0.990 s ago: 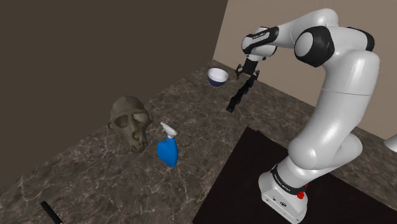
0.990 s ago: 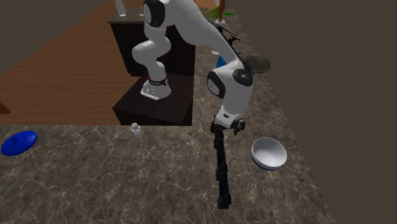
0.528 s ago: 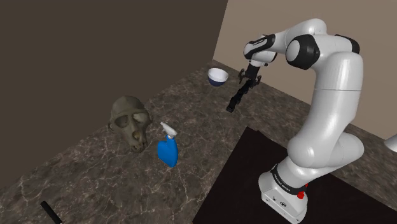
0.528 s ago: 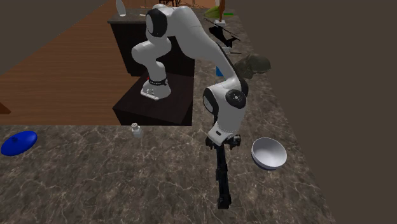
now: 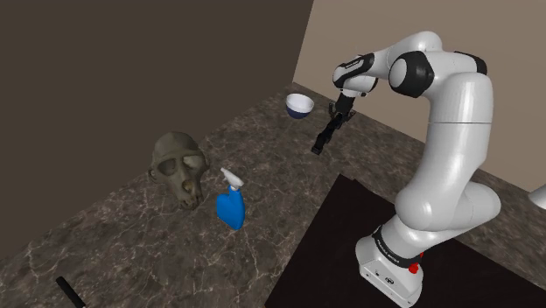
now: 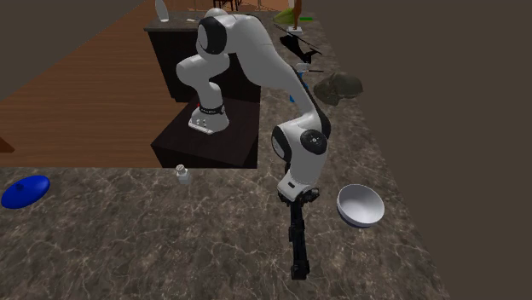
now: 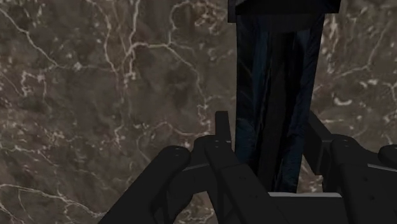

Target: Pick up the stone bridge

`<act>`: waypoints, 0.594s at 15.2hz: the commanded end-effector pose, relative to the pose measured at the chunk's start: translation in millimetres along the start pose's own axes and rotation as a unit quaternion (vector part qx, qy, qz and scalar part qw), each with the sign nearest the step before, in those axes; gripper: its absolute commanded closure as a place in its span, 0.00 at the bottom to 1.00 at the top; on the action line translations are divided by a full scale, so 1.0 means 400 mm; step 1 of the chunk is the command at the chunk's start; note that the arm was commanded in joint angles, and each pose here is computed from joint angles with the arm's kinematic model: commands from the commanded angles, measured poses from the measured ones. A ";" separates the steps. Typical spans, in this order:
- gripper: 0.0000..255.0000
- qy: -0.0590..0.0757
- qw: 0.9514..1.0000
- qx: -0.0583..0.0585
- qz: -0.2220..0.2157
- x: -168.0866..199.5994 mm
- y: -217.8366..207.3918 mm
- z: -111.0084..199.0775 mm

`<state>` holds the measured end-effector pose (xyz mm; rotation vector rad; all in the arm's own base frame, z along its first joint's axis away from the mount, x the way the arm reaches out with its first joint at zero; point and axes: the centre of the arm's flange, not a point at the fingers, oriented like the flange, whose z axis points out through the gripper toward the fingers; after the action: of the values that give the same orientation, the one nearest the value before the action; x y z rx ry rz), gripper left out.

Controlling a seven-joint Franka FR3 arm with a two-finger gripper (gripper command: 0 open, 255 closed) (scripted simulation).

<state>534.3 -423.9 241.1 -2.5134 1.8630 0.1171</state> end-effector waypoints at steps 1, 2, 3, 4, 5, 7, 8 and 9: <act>1.00 0.000 1.000 0.000 0.000 0.000 0.000 0.002; 1.00 0.000 1.000 0.000 0.000 0.000 0.000 0.002; 1.00 0.000 1.000 0.000 0.000 0.001 0.001 0.002; 1.00 0.000 1.000 0.000 0.000 0.001 0.000 0.002; 1.00 0.000 1.000 0.000 0.000 0.001 0.000 0.001; 1.00 0.000 1.000 0.000 0.000 0.001 0.001 0.002; 1.00 0.000 1.000 0.000 0.000 -0.001 -0.001 0.002; 1.00 0.000 1.000 0.000 0.000 -0.001 0.000 -0.011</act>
<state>534.5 -423.4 243.4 -2.5135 1.8626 0.1167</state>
